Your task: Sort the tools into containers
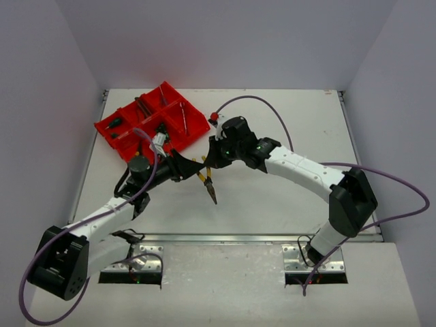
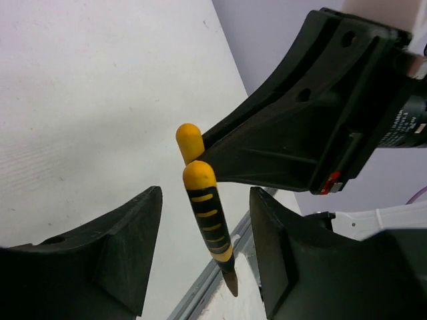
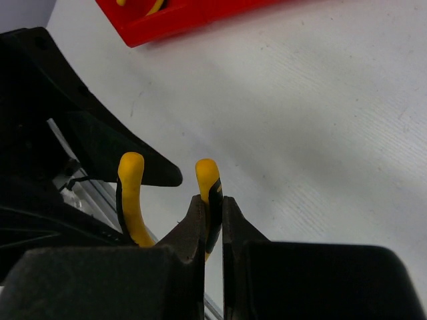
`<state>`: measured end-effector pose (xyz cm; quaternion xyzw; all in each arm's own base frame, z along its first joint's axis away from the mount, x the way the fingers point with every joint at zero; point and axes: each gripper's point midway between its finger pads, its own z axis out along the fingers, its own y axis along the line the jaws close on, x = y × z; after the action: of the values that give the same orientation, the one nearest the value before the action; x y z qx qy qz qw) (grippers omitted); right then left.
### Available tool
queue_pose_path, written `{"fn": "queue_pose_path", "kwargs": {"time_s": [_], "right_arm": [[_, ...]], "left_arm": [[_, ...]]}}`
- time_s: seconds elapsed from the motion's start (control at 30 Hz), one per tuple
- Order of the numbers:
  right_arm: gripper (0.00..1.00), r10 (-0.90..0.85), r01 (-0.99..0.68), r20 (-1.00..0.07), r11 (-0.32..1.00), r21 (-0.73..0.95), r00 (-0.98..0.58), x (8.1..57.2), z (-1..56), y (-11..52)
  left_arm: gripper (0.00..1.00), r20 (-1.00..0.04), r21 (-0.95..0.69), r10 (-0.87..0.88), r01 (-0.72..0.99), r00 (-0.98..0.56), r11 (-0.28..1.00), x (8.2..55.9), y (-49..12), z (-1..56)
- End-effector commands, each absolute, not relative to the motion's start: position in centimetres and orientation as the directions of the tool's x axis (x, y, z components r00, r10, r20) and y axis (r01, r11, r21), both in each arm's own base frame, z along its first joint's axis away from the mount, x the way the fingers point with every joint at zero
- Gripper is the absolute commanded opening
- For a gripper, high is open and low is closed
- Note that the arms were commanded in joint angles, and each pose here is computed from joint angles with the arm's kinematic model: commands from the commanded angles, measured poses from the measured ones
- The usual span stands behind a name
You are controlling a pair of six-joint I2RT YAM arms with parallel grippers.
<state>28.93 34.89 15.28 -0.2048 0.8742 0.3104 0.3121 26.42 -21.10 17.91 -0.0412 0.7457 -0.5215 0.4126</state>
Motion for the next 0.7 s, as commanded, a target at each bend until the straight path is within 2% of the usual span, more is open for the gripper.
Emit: {"fn": "queue_pose_path", "kwargs": {"time_s": [0.0, 0.1, 0.13, 0.2, 0.23, 0.27, 0.3, 0.33, 0.37, 0.43, 0.53, 0.67], "right_arm": [[0.0, -0.091, -0.606, -0.734, 0.636, 0.478, -0.673, 28.6, 19.8, 36.7], [0.0, -0.078, -0.596, -0.731, 0.64, 0.484, -0.678, 28.7, 19.7, 36.9], [0.0, -0.071, -0.591, -0.732, 0.646, 0.484, -0.677, 28.8, 19.7, 36.8], [0.0, -0.061, -0.58, -0.734, 0.657, 0.481, -0.677, 29.0, 19.7, 36.6], [0.04, -0.056, -0.576, -0.737, 0.664, 0.476, -0.673, 29.1, 19.8, 36.4], [0.21, -0.048, -0.571, -0.742, 0.674, 0.47, -0.668, 29.2, 19.9, 36.0], [0.47, -0.045, -0.568, -0.748, 0.681, 0.462, -0.663, 29.3, 20.0, 35.6], [0.79, -0.048, -0.566, -0.751, 0.689, 0.453, -0.659, 29.4, 19.9, 35.2], [0.99, -0.051, -0.554, -0.749, 0.706, 0.44, -0.661, 29.4, 19.6, 34.5], [0.99, -0.038, -0.524, -0.756, 0.743, 0.416, -0.654, 29.7, 19.9, 33.0], [0.99, -0.002, -0.438, -0.755, 0.815, 0.378, -0.656, 30.2, 19.1, 28.4], [0.99, 0.06, -0.368, -0.775, 0.855, 0.366, -0.629, 29.7, 19.4, 23.0]], "left_arm": [[0.36, -0.626, -0.78, -0.49, 0.469, -0.607, 0.416, 26.8, -22.3, 20.8], [0.1, -0.635, -0.772, -0.466, 0.491, -0.616, 0.403, 26.7, -23.3, 21.3], [0.03, -0.634, -0.772, -0.459, 0.485, -0.622, 0.411, 26.8, -23.3, 21.0], [0.0, -0.64, -0.766, -0.448, 0.468, -0.625, 0.441, 27.2, -23.3, 20.7], [0.0, -0.644, -0.76, -0.434, 0.46, -0.63, 0.459, 27.3, -23.2, 20.4], [0.0, -0.663, -0.74, -0.443, 0.436, -0.604, 0.513, 28.4, -22.7, 20.9], [0.0, -0.682, -0.711, -0.434, 0.397, -0.589, 0.58, 29.3, -21.9, 20.7], [0.0, -0.7, -0.672, -0.414, 0.341, -0.582, 0.657, 29.9, -20.7, 19.7], [0.0, -0.731, -0.622, -0.422, 0.269, -0.536, 0.736, 31.3, -19.0, 19.7], [0.0, -0.78, -0.548, -0.416, 0.188, -0.467, 0.815, 33.0, -16.9, 21.3], [0.0, -0.83, -0.383, -0.343, 0.003, -0.44, 0.924, 34.2, -12.3, 21.1], [0.0, -0.882, -0.236, -0.272, -0.141, -0.386, 0.962, 37.1, -7.5, 23.9]]}}
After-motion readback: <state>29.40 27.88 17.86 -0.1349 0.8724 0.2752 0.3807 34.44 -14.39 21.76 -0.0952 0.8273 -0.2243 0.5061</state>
